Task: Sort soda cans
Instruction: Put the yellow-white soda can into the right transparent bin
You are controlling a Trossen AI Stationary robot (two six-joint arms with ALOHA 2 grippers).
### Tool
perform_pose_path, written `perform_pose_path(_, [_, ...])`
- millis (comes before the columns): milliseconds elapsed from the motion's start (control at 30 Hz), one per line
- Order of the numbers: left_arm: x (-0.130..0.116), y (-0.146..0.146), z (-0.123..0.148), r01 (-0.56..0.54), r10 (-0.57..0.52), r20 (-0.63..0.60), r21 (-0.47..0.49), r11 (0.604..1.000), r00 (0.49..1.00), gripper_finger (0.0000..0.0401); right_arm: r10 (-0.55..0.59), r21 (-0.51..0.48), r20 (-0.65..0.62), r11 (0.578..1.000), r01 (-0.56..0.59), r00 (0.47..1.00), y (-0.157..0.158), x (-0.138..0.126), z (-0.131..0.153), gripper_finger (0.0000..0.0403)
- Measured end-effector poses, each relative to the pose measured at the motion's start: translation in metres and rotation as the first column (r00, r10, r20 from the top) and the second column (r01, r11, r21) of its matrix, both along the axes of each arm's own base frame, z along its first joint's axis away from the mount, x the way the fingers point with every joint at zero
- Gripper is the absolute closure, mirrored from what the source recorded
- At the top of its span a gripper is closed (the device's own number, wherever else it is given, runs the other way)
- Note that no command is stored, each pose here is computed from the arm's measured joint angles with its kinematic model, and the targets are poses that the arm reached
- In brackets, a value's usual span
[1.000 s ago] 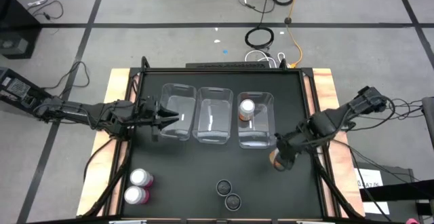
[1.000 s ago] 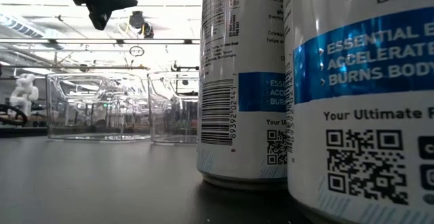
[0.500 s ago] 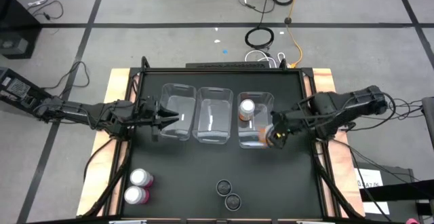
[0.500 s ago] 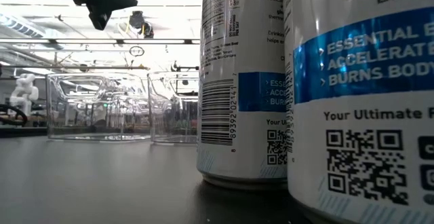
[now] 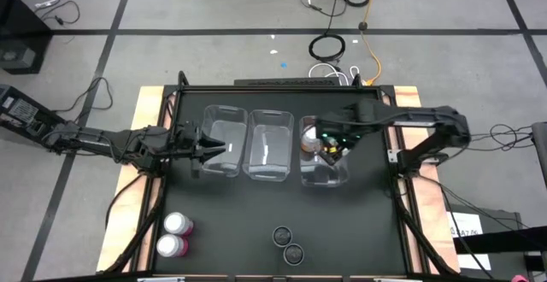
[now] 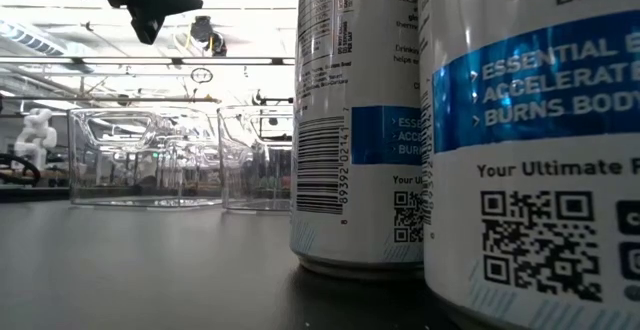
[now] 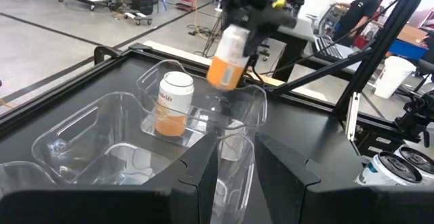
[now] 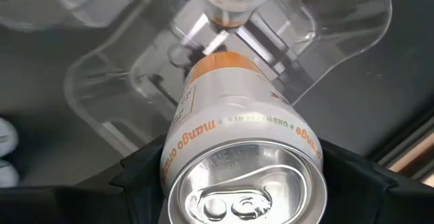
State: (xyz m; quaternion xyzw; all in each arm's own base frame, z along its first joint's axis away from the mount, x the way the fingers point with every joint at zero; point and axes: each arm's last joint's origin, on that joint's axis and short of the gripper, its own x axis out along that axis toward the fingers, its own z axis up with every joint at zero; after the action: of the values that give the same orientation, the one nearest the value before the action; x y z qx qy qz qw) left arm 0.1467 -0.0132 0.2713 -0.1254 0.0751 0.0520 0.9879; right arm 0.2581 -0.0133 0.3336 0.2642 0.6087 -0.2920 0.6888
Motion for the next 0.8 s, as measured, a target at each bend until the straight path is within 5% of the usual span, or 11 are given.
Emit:
perform_pose_path(233, [0.000,0.000,0.000,0.000,0.000,0.000,0.000,1.000,1.000,0.0292,0.147,-0.029,-0.136,0.988,-0.152,0.980,-0.021,0.022,-0.027,0.0114])
perform_pose_path(500, [0.000,0.000,0.000,0.000,0.000,0.000,0.000,1.000,1.000,0.0292,0.392,-0.037,-0.202,0.913,-0.407,0.898,-0.032,0.037,-0.045,0.0113])
perform_pose_path(800, [0.000,0.000,0.000,0.000,0.000,0.000,0.000,1.000,1.000,0.0292,0.472,-0.027,-0.246,0.869,-0.493,0.846,-0.040,0.046,-0.056,0.0113])
